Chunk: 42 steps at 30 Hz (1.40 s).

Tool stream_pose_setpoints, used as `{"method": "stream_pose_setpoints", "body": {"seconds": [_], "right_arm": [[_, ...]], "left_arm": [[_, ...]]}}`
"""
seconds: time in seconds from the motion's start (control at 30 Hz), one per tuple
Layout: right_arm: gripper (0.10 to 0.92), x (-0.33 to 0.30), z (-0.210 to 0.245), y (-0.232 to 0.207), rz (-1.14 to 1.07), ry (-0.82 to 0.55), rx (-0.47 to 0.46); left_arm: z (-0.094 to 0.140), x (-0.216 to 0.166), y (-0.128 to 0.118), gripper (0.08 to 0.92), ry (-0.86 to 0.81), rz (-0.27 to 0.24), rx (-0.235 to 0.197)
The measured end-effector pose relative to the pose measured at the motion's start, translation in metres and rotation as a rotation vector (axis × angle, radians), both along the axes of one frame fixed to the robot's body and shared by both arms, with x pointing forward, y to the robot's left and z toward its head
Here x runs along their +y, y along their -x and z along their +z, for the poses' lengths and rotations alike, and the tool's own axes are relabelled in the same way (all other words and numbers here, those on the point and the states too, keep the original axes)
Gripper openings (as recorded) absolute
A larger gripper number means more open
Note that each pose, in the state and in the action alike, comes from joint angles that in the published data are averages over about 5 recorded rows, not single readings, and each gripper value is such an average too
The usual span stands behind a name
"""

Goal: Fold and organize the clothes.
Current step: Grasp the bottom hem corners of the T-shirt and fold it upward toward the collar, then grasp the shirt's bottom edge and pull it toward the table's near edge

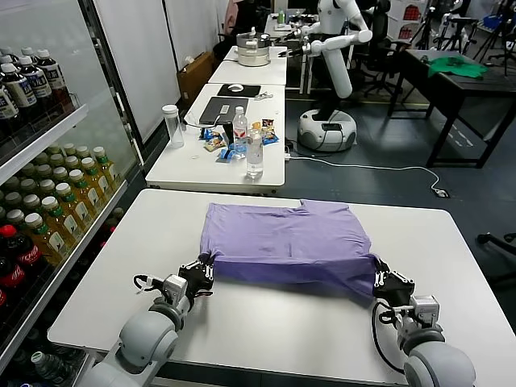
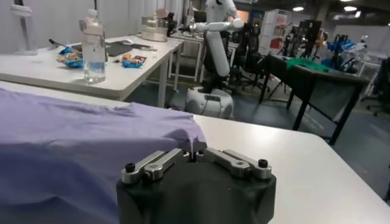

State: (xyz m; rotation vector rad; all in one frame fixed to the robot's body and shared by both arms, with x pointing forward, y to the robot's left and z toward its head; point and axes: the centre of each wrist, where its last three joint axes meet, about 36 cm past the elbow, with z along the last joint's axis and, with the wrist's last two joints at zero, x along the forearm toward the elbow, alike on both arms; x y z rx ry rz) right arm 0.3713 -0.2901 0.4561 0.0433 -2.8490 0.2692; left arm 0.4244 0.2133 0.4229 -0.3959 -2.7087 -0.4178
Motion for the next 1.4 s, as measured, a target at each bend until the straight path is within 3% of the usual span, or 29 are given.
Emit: {"method": "stream_pose_setpoints", "body": {"seconds": [0.2,0.33,0.8,1.1,1.3,1.4], "right_arm": [[0.120,-0.001,-0.005,-0.016,0.016,0.035,0.007],[0.174,0.002,-0.010,-0.024,0.025,0.051,0.022],[0.568,0.004,-0.011,-0.018,0.022,0.057,0.012],[0.797,-0.006,-0.014,-0.005,-0.042,-0.018,0.087],[0.822,-0.009,-0.023,-0.004,-0.054,-0.090,0.146],[0.809,-0.008,-0.031,-0.002,-0.054,-0.124,0.180]], "left_arm": [[-0.007,-0.003,-0.013,0.121,-0.025,0.005,0.004],[-0.009,-0.004,-0.020,0.161,-0.033,0.010,0.001],[-0.009,-0.007,-0.013,0.557,-0.033,0.063,-0.012],[-0.016,-0.014,0.001,0.797,0.000,0.093,0.031],[-0.021,-0.015,-0.003,0.816,0.017,0.124,0.053],[-0.023,-0.014,-0.005,0.774,0.023,0.141,0.059]]}}
